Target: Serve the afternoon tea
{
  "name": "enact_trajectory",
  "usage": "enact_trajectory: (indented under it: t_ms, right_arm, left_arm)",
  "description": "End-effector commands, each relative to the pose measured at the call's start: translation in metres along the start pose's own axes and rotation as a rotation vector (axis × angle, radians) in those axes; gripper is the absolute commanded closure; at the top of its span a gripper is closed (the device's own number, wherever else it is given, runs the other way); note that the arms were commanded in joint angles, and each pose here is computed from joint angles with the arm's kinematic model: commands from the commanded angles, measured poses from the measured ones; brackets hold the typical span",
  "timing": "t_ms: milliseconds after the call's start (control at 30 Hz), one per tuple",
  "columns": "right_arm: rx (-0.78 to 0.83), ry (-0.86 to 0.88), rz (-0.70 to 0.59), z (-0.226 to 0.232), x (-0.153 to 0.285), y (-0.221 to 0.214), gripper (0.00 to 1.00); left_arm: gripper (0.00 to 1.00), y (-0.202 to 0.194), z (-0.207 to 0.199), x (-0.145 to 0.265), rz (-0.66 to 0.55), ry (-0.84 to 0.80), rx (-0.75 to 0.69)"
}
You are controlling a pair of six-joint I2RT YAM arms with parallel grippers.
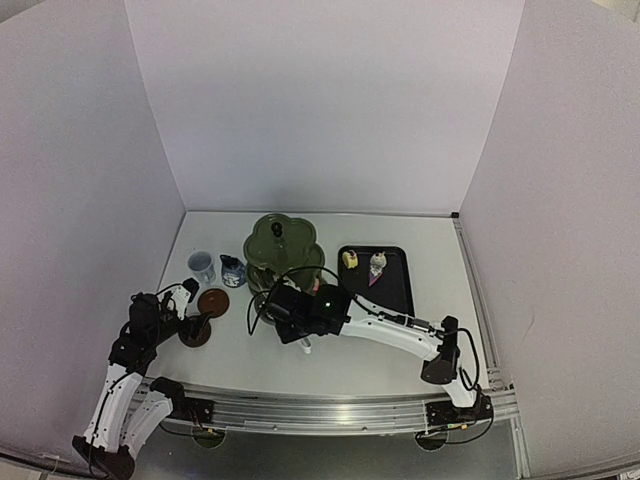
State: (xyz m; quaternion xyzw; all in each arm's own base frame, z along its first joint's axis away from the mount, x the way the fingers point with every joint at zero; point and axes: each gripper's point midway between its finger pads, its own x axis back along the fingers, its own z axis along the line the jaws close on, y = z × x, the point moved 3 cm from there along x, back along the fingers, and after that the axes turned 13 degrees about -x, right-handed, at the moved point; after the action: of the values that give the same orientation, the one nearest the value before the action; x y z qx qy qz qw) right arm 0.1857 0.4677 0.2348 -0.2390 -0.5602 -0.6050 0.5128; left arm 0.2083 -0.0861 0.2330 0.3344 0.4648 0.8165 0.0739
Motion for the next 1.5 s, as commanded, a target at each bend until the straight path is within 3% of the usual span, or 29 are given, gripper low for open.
enact_trajectory:
  t_ms: [0,167,500,633,833,1167,1467]
  right_arm:
    - [0.043,0.162,0.028,0.011,0.056,-0.003,0.73]
    - [0.099,0.238,0.113,0.007,0.081,-0.026,0.73]
    - [0.016,0.199,0.053,-0.051,0.129,-0.037,0.74]
    - [-0.074,0.117,0.038,-0.087,0.132,-0.044,0.74]
    - [-0.257,-0.167,0.009,-0.168,0.131,-0.050,0.73]
    - [-0.351,-0.392,0.027,-0.226,0.068,-0.012,0.70]
    - [-0.419,-0.376,0.089,-0.243,-0.005,0.012,0.69]
  left_arm:
    - [0.18,0.004,0.002,0.000,-0.016,-0.003,0.007]
    - [0.18,0.004,0.001,-0.001,-0.014,-0.006,0.008]
    - [0.18,0.002,0.001,-0.003,-0.005,-0.010,0.010]
    - [0.18,0.001,0.001,-0.004,0.001,-0.015,0.012]
    - [0.18,0.000,0.001,-0.006,0.009,-0.021,0.014]
    - [0.18,-0.002,0.001,-0.009,0.016,-0.023,0.017]
    - [0.18,-0.002,0.001,-0.008,0.017,-0.022,0.016]
